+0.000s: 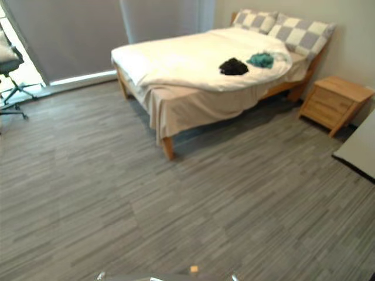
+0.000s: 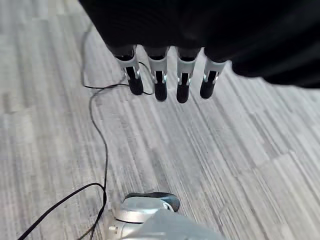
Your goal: Tidy up the quilt and then pick up the clothes from the bed and put them into the laundry hamper.
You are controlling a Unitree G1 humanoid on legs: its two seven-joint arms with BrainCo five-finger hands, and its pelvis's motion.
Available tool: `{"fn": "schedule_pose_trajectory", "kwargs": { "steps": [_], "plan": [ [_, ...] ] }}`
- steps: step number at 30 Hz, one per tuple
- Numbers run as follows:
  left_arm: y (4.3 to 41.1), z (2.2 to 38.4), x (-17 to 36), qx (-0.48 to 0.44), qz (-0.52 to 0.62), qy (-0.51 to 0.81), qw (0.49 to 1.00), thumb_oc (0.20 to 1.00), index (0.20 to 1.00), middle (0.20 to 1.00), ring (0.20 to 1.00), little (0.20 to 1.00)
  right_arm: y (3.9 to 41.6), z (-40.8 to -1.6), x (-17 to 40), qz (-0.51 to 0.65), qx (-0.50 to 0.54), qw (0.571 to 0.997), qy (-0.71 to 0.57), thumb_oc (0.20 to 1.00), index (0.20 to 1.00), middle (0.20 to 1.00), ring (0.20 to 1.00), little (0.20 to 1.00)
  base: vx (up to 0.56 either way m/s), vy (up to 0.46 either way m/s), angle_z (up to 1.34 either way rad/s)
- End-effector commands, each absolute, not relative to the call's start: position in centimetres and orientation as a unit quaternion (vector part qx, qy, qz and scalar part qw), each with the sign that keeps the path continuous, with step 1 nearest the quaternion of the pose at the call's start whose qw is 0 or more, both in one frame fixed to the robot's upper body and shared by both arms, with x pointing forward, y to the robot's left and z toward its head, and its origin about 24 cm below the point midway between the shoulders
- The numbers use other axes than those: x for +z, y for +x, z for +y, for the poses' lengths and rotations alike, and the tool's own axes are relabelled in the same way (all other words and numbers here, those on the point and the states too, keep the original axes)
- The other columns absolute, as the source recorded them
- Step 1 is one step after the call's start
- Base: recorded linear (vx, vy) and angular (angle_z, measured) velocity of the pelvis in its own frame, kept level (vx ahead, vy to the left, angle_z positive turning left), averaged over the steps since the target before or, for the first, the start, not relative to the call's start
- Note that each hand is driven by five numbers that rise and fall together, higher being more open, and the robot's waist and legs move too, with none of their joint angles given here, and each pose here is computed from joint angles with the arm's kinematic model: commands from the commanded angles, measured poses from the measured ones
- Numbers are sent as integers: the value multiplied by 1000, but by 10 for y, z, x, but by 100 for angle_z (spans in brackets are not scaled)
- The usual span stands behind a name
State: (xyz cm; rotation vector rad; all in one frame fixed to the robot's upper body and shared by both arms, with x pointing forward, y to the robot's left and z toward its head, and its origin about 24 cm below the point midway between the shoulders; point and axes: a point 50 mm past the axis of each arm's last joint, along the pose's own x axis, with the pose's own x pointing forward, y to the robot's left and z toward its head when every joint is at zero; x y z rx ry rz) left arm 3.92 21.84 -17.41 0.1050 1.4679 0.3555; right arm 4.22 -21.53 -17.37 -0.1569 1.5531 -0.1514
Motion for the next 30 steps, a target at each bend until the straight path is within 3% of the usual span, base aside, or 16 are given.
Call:
{"fn": "schedule_pose_trajectory", "kwargs": {
  "steps": [1, 16, 30],
  "plan": [
    [81, 208, -170, 157, 650, 52, 742, 1000, 1000, 1000, 1000, 1000, 88, -211, -168, 675, -72, 731, -73, 1000, 1000, 1000, 1000, 1000, 37, 1, -9],
    [76, 208, -171, 82, 670, 141, 724, 1000, 1000, 1000, 1000, 1000, 84, -207, -169, 683, -43, 720, -113, 1000, 1000, 1000, 1000, 1000, 14, 1, -3],
    [76, 208, -171, 102, 664, 144, 727, 1000, 1000, 1000, 1000, 1000, 82, -208, -169, 685, -58, 718, -107, 1000, 1000, 1000, 1000, 1000, -2, 1, 0]
  ]
}}
